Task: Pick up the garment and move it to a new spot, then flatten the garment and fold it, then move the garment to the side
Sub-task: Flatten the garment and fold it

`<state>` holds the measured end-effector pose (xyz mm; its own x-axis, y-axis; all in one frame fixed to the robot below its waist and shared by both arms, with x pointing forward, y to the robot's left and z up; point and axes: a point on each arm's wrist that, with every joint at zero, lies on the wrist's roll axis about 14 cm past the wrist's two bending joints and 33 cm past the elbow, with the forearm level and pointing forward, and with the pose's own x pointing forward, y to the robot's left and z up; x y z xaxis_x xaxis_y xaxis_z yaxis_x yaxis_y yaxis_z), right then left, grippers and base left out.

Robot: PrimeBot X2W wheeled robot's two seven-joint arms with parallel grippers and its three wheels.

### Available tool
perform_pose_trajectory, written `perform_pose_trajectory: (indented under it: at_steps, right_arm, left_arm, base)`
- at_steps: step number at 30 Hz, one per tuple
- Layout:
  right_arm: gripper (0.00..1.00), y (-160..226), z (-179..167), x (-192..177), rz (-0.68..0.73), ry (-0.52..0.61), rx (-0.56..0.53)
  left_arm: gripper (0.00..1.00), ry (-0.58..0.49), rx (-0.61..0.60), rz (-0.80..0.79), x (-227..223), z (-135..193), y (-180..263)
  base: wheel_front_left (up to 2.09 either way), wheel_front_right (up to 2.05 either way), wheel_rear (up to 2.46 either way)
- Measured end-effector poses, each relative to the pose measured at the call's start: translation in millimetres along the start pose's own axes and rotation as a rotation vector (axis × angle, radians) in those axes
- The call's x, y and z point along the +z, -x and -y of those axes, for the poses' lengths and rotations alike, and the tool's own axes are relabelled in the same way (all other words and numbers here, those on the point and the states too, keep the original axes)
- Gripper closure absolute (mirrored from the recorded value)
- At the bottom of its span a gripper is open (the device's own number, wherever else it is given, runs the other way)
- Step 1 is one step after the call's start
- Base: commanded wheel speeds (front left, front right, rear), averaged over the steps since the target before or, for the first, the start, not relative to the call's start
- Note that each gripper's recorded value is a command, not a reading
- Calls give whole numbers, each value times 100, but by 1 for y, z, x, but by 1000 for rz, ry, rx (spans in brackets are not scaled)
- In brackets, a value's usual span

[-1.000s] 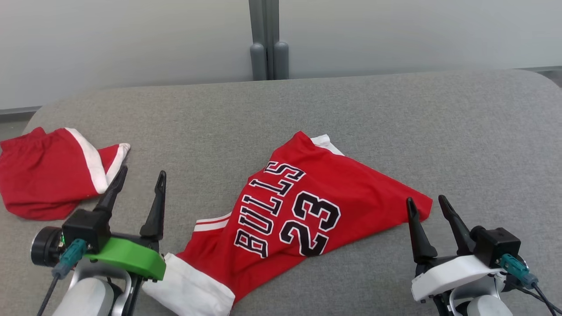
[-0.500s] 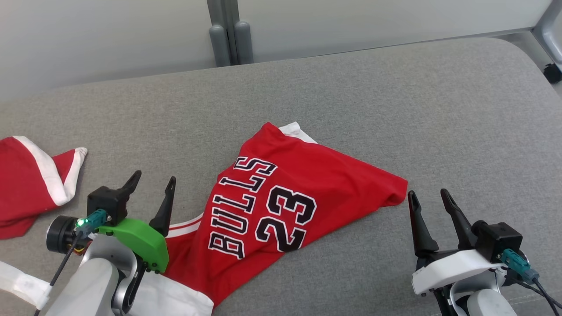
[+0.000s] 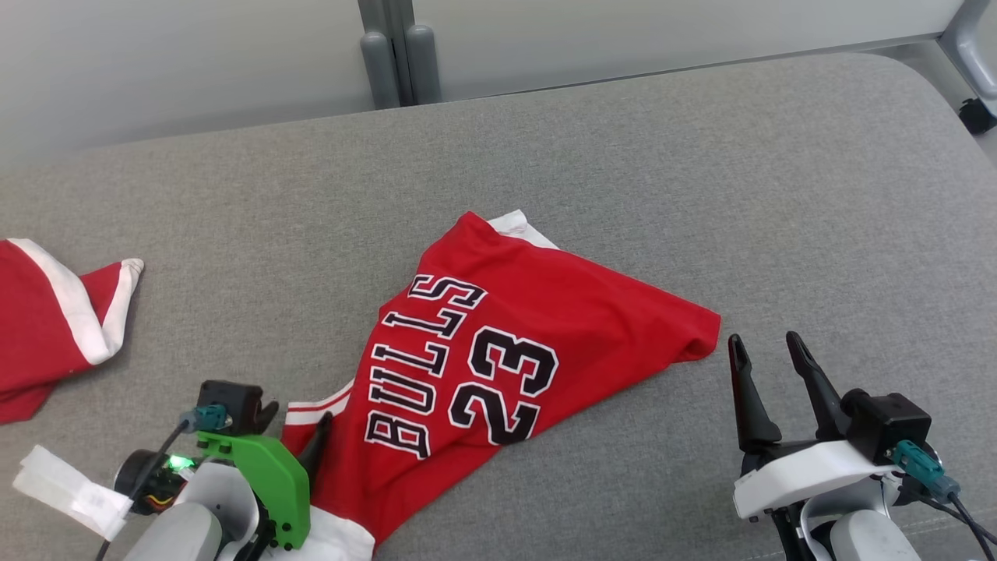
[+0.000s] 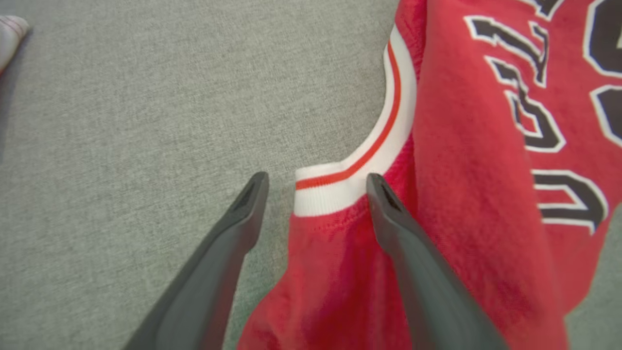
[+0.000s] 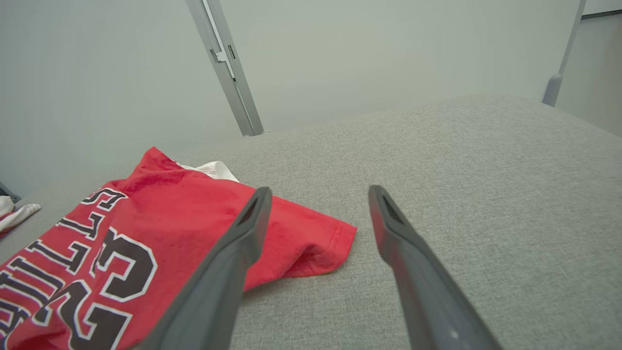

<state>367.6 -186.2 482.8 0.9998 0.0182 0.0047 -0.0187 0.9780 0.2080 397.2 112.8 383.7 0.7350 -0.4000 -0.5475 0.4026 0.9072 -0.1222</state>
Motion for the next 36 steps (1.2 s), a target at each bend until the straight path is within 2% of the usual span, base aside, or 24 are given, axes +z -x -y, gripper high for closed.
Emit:
perform_pose_trajectory:
  at_steps: [3, 4, 5, 6, 10, 19, 22, 26, 27, 28, 29, 36]
  right_arm:
    - [0, -1, -1, -1, -3, -1, 4]
    - [0, -1, -2, -1, -4, -1, 5]
    - [0, -1, -2, -1, -4, -1, 6]
    - [0, -1, -2, -1, -3, -1, 7]
    - [0, -1, -1, 0, 1, 1, 4]
    - [0, 0, -2, 5, 15, 8, 8]
    - [0, 1, -3, 6, 16, 8, 9]
    - [0, 3, -2, 6, 15, 8, 5]
    - [0, 4, -1, 6, 15, 8, 4]
    - [0, 4, -1, 6, 16, 9, 3]
    - [0, 4, -1, 7, 17, 9, 2]
    - [0, 5, -3, 10, 29, 14, 10]
  left_arm:
    - [0, -1, -16, -56, -13, 5, 1]
    - [13, 0, -20, -64, -14, 6, 1]
    - [66, 6, -27, -67, -15, 9, 0]
    - [100, 12, -36, -63, -14, 12, -1]
    - [100, -1, -49, -12, -1, 16, -3]
    - [100, -18, 42, 318, 86, -6, 1]
    - [100, -9, 81, 387, 98, -16, 4]
    - [100, 1, 126, 381, 91, -29, 3]
    - [88, 2, 129, 383, 89, -30, 2]
    - [38, 2, 132, 394, 90, -31, 3]
    - [0, 2, 135, 400, 89, -31, 3]
    - [0, 27, 160, 513, 108, -32, 17]
  base:
    - [0, 0, 0]
    - [0, 0, 0]
    - [0, 0, 0]
    - [0, 0, 0]
    - [0, 0, 0]
    - [0, 0, 0]
    - [0, 0, 0]
    - [0, 0, 0]
    - [0, 0, 0]
    - [0, 0, 0]
    - [0, 0, 0]
    - [0, 0, 0]
